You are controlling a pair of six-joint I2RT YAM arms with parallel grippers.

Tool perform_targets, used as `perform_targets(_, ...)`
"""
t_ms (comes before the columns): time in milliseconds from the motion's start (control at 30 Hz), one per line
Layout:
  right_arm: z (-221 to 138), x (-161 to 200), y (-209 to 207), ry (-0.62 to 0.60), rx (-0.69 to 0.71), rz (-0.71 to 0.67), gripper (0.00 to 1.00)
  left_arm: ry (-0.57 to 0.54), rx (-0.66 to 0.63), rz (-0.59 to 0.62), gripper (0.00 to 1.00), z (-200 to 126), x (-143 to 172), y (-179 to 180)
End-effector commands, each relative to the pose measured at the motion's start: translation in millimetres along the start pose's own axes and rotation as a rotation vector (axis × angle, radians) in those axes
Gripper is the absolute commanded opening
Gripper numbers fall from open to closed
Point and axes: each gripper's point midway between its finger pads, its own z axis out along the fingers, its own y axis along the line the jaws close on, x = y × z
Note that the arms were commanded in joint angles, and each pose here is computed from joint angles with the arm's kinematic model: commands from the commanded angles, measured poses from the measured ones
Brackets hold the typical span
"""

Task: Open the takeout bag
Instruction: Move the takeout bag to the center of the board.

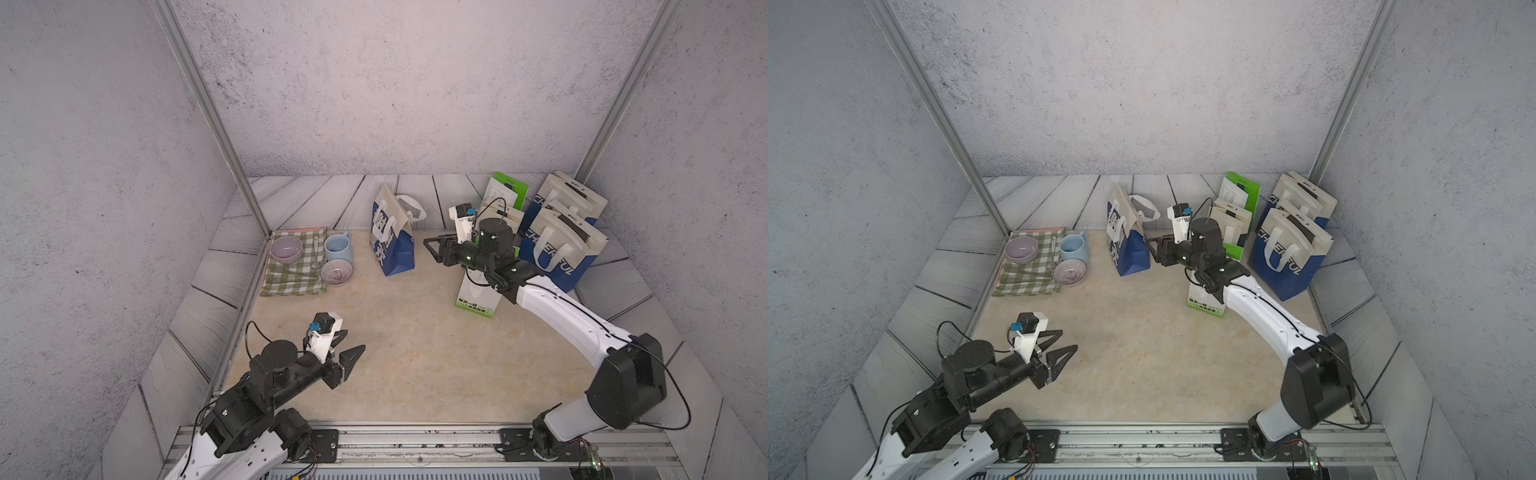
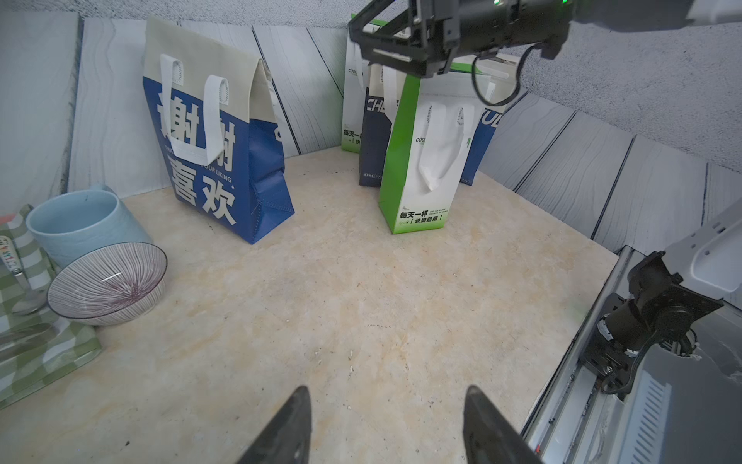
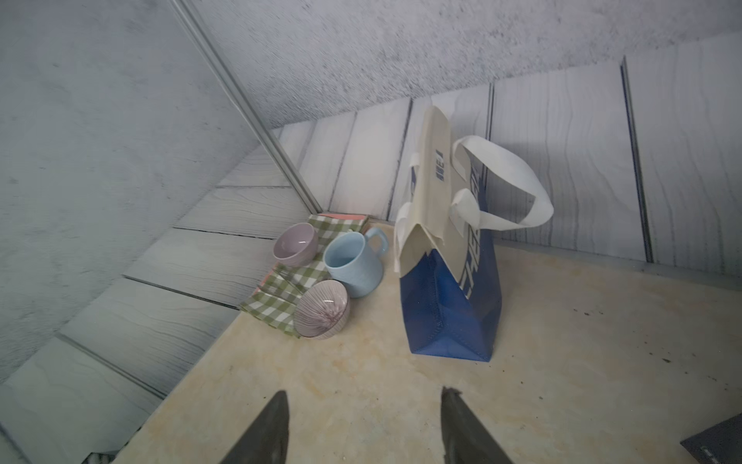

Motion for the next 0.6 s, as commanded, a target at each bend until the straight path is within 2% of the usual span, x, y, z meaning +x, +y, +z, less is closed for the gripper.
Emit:
perform_targets(0,27.8,-4.0,-10.8,0.007,0.043,-0.047,0.59,0.011,-0.008,0.003,0.61,1.2,4.5,1.8)
perform_targets(200,81.8,14.0,-40.0,0.093,0.122,-0.133,0.59,0.012,-0.009,0.003,0.61,1.1,5.2,1.9)
perform_targets(433,123.3,25.7,-58.6,0.128,0.141,-0.193,0.60,0.018,-0.007,0.001,0.61,2.4,6.1,1.7)
perform_targets(567,142.2,26.0,-66.0,0.108,0.142,-0.229,0.58,0.021,-0.007,0.001,0.61,2.4,7.3,1.9)
